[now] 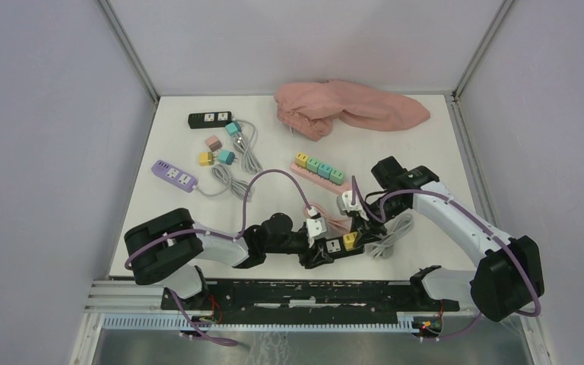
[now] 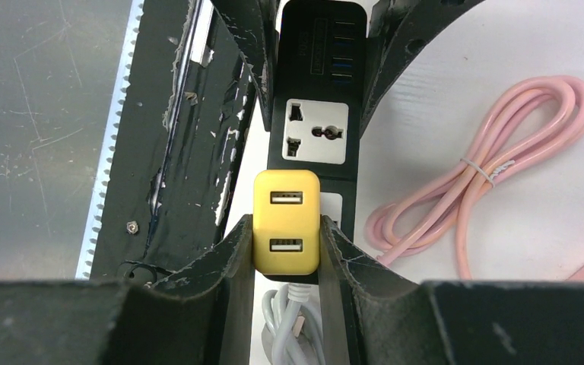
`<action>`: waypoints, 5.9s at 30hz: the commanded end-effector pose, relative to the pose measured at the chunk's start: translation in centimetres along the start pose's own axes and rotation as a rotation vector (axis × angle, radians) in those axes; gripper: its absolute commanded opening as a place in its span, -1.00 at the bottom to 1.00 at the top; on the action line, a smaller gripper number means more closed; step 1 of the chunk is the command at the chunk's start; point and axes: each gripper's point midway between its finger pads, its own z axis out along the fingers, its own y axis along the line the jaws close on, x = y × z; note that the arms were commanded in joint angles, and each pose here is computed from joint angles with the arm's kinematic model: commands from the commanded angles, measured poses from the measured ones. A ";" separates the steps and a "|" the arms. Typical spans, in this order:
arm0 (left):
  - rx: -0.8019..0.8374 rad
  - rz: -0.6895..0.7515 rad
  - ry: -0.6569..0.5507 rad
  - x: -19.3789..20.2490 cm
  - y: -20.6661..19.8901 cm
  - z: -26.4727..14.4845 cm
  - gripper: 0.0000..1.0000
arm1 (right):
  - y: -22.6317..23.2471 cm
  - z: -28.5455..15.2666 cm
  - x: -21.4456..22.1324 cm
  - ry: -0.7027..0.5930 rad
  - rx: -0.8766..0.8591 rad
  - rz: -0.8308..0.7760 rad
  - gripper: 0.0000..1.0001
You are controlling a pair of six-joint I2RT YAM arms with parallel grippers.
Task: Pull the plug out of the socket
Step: Remove the plug from the socket, then place the socket at the center of the board.
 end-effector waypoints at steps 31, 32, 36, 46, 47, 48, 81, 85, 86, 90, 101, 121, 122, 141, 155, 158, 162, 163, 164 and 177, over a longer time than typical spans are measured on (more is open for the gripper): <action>-0.046 0.057 -0.087 -2.3 1.0 -0.7 -0.94 | 0.9 -0.9 -0.7 -0.049 -0.008 0.017 -0.95; -0.043 0.057 -0.086 -2.3 0.9 -0.6 -0.94 | 1.1 -0.7 -0.7 -0.063 -0.019 0.002 -0.95; -0.023 0.049 -0.092 -2.6 0.7 -0.1 -0.94 | 1.5 0.0 -1.1 -0.100 -0.046 -0.023 -0.98; -0.006 0.033 -0.073 -2.1 0.7 0.8 -0.94 | -1.4 -0.1 -2.0 -0.059 0.057 0.131 -0.99; -0.005 0.032 -0.071 -2.0 0.7 0.7 -0.94 | -1.8 -0.3 -2.1 -0.050 0.076 0.145 -0.99; -0.006 0.032 -0.069 -2.0 0.7 0.7 -0.94 | -2.1 -0.5 -2.1 -0.039 0.094 0.155 -0.99; -0.012 0.036 -0.064 -1.7 0.8 0.5 -0.94 | 0.6 -0.1 -1.8 -0.113 0.020 -0.018 -1.00; -0.006 0.028 -0.060 -1.7 0.9 1.0 -0.94 | -1.0 0.5 -1.8 -0.048 0.082 0.027 -1.00; -0.006 0.027 -0.058 -1.6 0.9 1.0 -0.94 | -1.5 0.4 -1.9 -0.040 0.100 0.046 -1.00; -0.012 0.025 -0.051 -1.5 1.0 1.1 -0.94 | -3.0 -0.8 -2.3 0.007 0.176 0.103 -1.00; -0.034 0.032 -0.044 -1.1 1.2 0.2 -0.94 | -3.0 -5.0 -0.9 0.012 0.297 0.116 -1.00; -0.002 0.007 -0.047 -1.2 1.0 1.3 -0.94 | -2.2 -1.7 -3.6 -0.123 0.185 0.082 -1.00; -0.001 0.006 -0.046 -1.2 1.0 1.4 -0.94 | -2.5 -2.0 -3.7 -0.109 0.206 0.088 -1.00; -0.137 -0.064 -0.078 -3.4 3.3 -1.8 -0.94 | -3.6 -7.1 -3.0 -0.071 0.391 0.150 -1.00; -0.505 -0.216 -0.298 -13.4 9.4 -13.6 -0.94 | -8.4 -13.6 0.2 -0.083 0.809 0.400 -1.00; -0.642 -0.207 -0.390 -16.2 10.6 -17.3 -0.94 | -8.3 -13.9 0.3 -0.085 0.825 0.402 -1.00; -0.803 -0.234 -0.498 -18.0 11.8 -21.7 -0.94 | -8.2 -13.9 0.4 -0.086 0.824 0.405 -1.00; -0.848 -0.243 -0.517 -18.1 12.2 -22.7 -0.94 | -8.2 -13.9 0.4 -0.088 0.823 0.403 -1.00; -0.899 -0.252 -0.529 -18.1 12.7 -23.7 -0.94 | -8.2 -13.8 0.3 -0.090 0.820 0.403 -1.00; -1.398 -0.476 -0.635 -13.2 17.6 -33.0 -0.94 | -8.1 -13.6 0.4 -0.095 0.806 0.404 -1.00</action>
